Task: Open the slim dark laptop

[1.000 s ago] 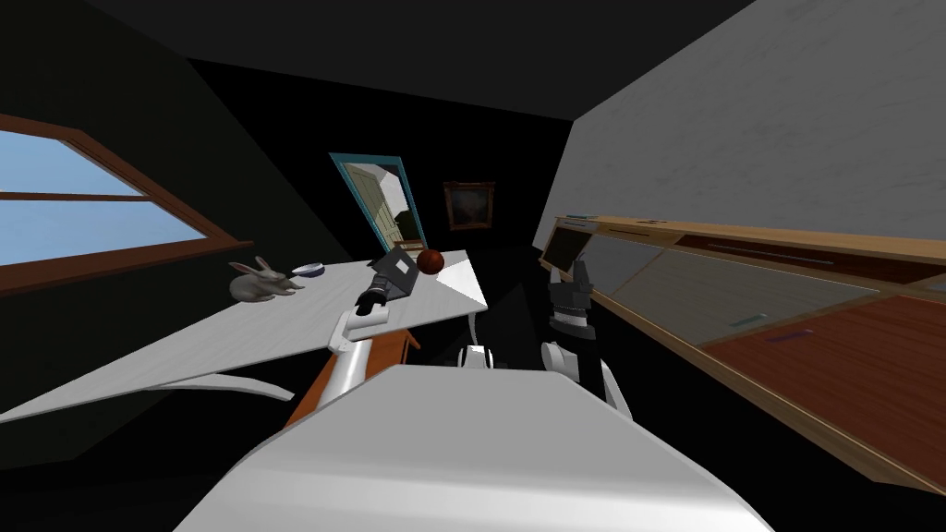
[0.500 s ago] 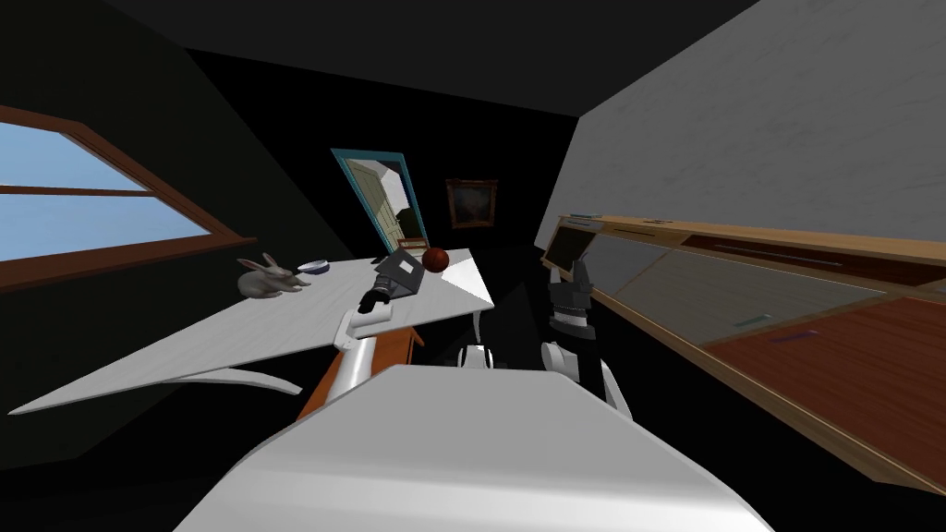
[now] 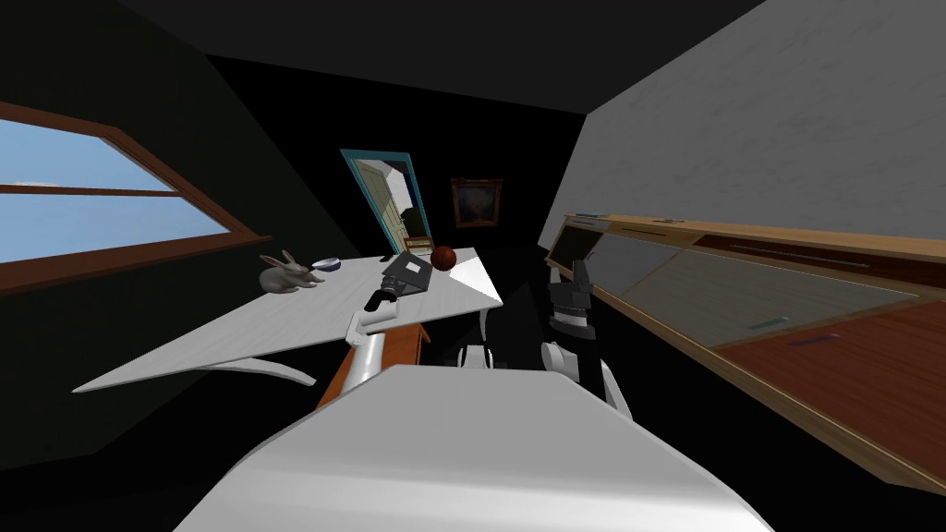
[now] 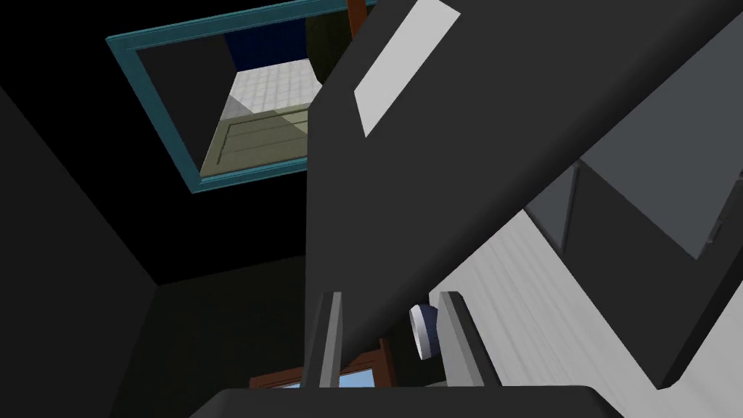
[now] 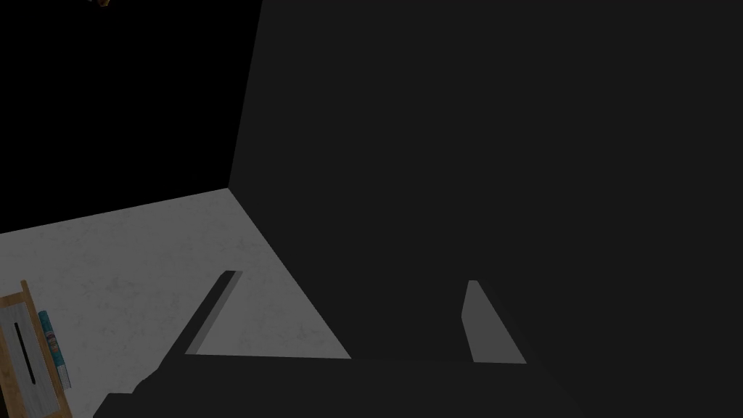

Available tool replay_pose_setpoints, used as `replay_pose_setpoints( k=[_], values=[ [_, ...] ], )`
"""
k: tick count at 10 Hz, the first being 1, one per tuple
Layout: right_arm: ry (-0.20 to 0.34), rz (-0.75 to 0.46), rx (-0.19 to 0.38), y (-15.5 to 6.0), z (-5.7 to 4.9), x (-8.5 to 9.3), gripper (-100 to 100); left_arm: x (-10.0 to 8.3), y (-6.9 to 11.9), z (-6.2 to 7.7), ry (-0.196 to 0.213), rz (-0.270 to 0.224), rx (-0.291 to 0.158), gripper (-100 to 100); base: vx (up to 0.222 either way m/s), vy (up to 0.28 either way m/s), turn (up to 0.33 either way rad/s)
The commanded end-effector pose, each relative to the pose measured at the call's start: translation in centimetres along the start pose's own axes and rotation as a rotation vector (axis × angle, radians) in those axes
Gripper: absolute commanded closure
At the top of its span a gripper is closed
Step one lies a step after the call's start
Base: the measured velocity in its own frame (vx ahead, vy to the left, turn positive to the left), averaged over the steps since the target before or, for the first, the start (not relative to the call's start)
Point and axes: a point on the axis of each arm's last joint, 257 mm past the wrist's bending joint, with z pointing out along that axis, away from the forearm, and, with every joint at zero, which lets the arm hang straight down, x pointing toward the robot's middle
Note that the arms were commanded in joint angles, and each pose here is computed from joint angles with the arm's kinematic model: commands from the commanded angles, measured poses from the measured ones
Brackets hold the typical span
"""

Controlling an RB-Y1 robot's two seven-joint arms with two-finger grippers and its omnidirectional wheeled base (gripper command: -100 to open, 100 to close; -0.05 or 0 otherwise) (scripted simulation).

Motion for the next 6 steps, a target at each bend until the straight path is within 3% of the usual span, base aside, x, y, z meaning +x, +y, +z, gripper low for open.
replay_pose_setpoints(
  k=[1,2,3,6],
  values=[
    [0.0,0.0,0.0,0.0,0.0,0.0,0,1.4,0.6,0.2,0.024,-0.117,-0.016,100,-0.019,0.096,0.035],
    [0.0,0.0,0.0,0.0,0.0,0.0,0,1.0,0.6,0.1,0.018,-0.088,-0.017,100,-0.007,0.042,0.006],
    [0.0,0.0,0.0,0.0,0.0,0.0,0,2.3,1.9,0.1,0.037,-0.174,-0.035,100,-0.02,0.085,0.034],
    [0.0,0.0,0.0,0.0,0.0,0.0,0,4.3,3.4,0.0,0.062,-0.294,-0.056,100,-0.004,0.014,0.004]
  ],
)
